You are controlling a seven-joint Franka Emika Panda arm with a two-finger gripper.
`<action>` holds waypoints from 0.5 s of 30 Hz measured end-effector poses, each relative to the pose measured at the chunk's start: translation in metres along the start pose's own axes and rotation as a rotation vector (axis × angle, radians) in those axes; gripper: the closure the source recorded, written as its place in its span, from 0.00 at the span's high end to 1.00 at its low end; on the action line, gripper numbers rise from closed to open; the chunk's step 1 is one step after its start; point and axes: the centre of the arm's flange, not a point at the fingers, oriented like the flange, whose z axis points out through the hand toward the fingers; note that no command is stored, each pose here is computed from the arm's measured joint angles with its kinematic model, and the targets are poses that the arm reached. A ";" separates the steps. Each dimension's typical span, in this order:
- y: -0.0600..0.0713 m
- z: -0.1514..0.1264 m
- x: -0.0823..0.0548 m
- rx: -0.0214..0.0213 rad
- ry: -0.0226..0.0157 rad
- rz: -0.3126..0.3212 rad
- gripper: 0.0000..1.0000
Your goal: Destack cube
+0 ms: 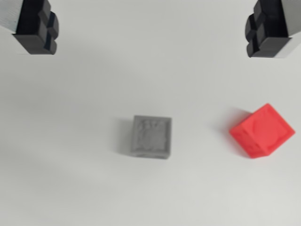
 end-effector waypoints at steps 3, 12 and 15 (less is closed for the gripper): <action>0.000 -0.006 0.000 0.0004 -0.0002 0.000 1.00; 0.000 -0.021 0.000 0.0012 0.0005 0.001 1.00; 0.000 -0.024 0.000 0.0011 0.0001 0.001 1.00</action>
